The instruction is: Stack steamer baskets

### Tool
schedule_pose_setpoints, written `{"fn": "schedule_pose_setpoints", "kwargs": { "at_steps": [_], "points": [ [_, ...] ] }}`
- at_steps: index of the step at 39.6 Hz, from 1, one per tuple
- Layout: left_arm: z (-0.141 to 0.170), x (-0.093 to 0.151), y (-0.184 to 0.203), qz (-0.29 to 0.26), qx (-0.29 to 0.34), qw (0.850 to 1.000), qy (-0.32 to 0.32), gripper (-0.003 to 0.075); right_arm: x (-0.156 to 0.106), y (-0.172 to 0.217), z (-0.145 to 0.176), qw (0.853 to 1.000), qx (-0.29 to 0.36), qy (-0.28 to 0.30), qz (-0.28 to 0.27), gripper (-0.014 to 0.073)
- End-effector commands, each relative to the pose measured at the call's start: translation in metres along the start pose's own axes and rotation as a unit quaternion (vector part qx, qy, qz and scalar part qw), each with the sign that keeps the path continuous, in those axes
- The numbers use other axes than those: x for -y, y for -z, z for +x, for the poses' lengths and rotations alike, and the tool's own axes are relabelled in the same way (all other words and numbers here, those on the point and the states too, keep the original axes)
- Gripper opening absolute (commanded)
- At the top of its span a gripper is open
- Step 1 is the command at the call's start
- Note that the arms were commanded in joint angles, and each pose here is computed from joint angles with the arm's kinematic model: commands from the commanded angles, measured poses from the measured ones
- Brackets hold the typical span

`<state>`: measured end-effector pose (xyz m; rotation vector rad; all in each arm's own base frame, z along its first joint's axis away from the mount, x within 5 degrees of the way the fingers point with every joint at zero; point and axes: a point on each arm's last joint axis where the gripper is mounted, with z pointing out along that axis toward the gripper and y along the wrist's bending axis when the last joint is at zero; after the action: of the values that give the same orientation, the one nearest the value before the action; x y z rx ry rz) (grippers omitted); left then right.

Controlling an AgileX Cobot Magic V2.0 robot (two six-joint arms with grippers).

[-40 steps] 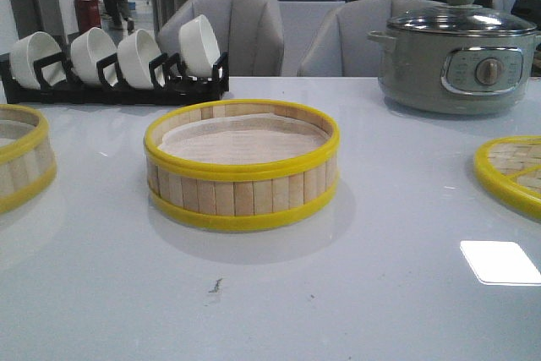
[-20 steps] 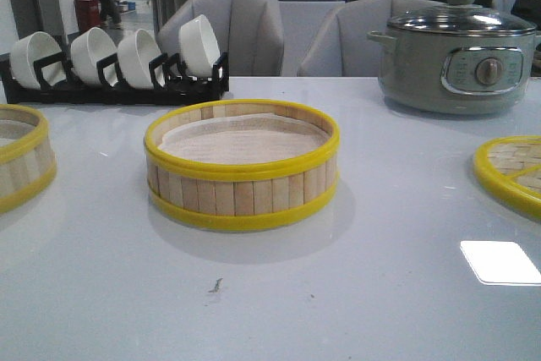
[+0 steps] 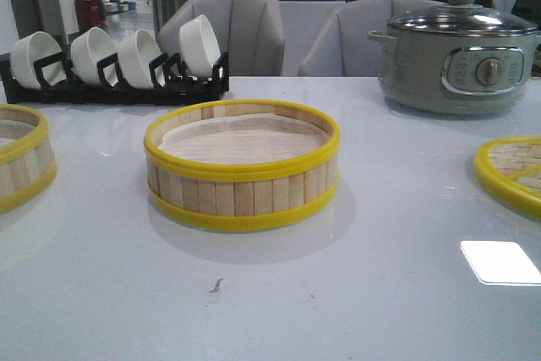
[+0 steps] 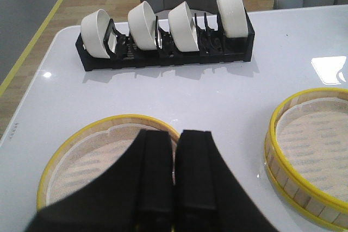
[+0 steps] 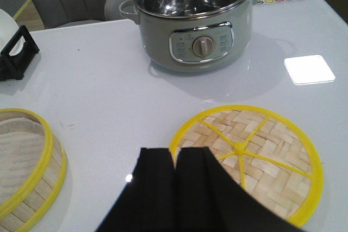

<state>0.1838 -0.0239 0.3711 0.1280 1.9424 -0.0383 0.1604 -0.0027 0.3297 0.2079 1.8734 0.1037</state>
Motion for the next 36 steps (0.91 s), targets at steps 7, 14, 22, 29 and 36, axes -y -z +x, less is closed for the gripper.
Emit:
{"fn": "schedule_pose_setpoints", "kwargs": {
  "at_steps": [7,14,22,29,36],
  "points": [
    [-0.018,0.002,0.007,0.009,0.055,0.998,0.005,0.0083,-0.002,0.003,-0.022,0.994,0.070,0.081,0.001,0.0083],
    [-0.018,0.002,0.007,0.009,0.056,0.998,0.011,0.0084,-0.002,0.002,-0.022,0.993,0.070,0.094,0.003,0.0382],
    [-0.018,0.002,0.007,0.009,0.057,0.998,0.011,0.0109,-0.002,-0.001,-0.021,0.993,0.067,0.101,0.004,0.0477],
    [-0.017,0.002,0.004,0.009,0.052,0.999,0.009,0.0314,-0.002,-0.001,-0.021,0.993,0.067,0.101,0.004,0.0469],
    [-0.002,0.006,-0.021,0.022,-0.032,0.998,0.048,0.0444,-0.002,-0.001,-0.021,0.993,0.066,0.101,0.005,0.0411]
  ]
}}
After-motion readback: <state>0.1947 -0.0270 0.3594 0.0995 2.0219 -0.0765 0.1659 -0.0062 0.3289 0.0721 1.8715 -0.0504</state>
